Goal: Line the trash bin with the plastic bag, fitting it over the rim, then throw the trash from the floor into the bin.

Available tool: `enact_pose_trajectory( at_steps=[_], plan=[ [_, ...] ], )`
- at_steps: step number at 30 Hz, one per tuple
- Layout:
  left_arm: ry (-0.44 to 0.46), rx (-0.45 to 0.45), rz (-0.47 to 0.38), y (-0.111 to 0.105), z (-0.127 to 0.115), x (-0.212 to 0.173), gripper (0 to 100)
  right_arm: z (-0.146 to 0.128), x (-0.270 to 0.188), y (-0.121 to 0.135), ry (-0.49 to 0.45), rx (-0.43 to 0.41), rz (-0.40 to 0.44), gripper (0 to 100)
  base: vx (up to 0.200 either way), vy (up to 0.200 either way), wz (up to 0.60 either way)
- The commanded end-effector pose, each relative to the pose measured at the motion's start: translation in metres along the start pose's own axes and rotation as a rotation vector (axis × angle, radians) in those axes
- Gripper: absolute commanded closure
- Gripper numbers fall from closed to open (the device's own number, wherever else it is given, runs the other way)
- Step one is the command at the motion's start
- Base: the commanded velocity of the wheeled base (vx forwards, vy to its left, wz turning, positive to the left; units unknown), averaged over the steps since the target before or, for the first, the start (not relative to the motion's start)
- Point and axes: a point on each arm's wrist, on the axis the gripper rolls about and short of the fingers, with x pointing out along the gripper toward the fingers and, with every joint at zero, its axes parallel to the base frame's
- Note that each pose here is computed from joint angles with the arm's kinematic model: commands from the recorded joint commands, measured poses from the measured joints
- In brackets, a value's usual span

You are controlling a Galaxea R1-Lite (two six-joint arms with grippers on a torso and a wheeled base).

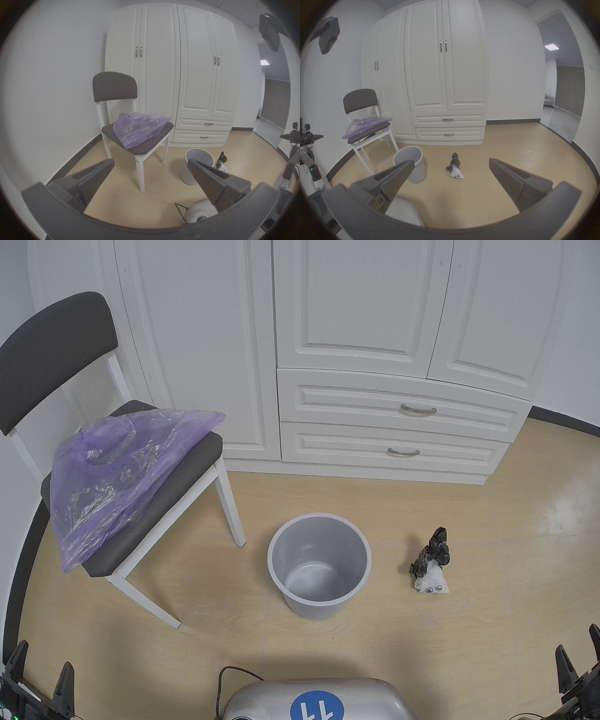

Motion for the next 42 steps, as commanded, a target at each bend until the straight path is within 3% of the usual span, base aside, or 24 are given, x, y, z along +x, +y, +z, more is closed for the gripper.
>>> enact_pose_trajectory(
  at_steps=[1, 36, 42],
  plan=[
    [0.001, 0.001, 0.000, 0.0001, -0.0039, 0.0001, 0, -0.0048, 0.0000, -0.0001, -0.001, -0.003, -0.001, 0, 0.000, 0.000, 0.00],
    [0.003, 0.024, -0.001, 0.0001, -0.0047, -0.0001, 0, -0.0046, 0.0001, -0.0003, -0.006, -0.007, -0.016, 0, 0.000, 0.000, 0.00],
    [0.004, 0.079, -0.024, -0.0005, -0.0047, 0.0001, 0, -0.0046, 0.0001, 0.0005, -0.005, -0.086, 0.020, 0, 0.000, 0.000, 0.00]
  ],
)
